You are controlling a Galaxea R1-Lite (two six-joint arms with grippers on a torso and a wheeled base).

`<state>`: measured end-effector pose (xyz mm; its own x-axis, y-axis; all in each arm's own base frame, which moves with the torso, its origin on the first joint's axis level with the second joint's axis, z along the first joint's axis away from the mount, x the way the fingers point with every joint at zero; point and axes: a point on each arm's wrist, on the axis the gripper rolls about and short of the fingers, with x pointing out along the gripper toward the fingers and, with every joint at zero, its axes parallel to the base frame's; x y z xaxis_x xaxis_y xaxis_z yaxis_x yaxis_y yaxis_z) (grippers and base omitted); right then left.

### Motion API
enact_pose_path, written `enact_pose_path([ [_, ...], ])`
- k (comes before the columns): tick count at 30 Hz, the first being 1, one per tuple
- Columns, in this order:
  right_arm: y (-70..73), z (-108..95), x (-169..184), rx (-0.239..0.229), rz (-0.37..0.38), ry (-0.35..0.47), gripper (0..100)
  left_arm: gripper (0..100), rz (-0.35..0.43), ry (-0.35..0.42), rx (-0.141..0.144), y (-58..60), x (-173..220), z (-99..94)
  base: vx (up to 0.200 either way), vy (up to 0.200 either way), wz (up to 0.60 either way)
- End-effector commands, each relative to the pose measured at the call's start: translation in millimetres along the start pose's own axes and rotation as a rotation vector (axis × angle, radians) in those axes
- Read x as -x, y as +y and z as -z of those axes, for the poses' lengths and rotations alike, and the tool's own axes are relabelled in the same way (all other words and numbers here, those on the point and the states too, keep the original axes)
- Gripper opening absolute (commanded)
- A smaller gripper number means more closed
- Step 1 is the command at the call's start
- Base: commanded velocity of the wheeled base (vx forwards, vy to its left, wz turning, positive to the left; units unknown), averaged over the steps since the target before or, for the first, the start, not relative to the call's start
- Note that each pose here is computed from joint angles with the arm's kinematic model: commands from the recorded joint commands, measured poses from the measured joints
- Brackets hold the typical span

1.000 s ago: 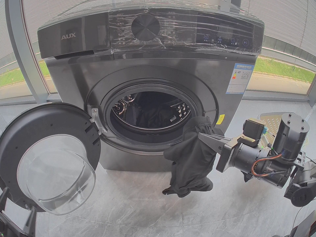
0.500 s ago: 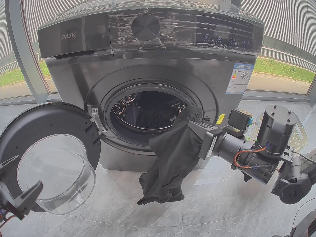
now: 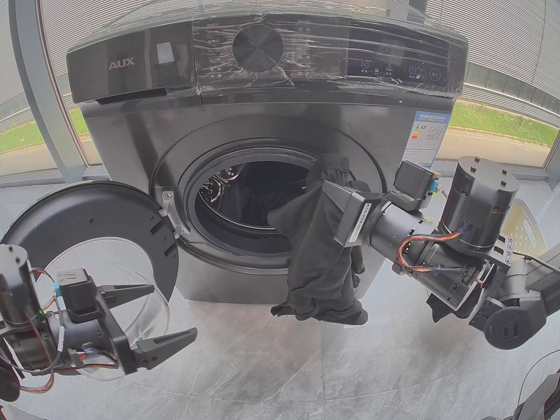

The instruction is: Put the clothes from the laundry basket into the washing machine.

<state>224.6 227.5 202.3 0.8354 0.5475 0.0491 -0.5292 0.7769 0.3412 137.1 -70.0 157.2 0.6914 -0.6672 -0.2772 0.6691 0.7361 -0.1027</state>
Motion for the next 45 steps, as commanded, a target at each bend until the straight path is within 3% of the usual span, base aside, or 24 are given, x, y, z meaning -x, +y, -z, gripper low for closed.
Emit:
enact_pose_path([
  [1,5.1,-4,-4,-0.021,-0.008,-0.019,0,100,0.043,0.151,0.031,7.0,-47,22.3,0.0,0.0,0.0],
  [10,12.1,-3,-1,-0.049,-0.032,-0.018,0,100,0.089,0.258,0.043,5.0,-81,44.3,0.0,0.0,0.0],
  [19,17.1,-1,0,-0.05,-0.047,-0.01,0,100,0.079,0.298,0.054,15.8,-114,71.3,0.0,0.0,0.0],
  [45,21.9,0,3,-0.059,-0.063,-0.009,0,100,0.063,0.296,0.068,35.2,-175,111.0,0.0,0.0,0.0],
])
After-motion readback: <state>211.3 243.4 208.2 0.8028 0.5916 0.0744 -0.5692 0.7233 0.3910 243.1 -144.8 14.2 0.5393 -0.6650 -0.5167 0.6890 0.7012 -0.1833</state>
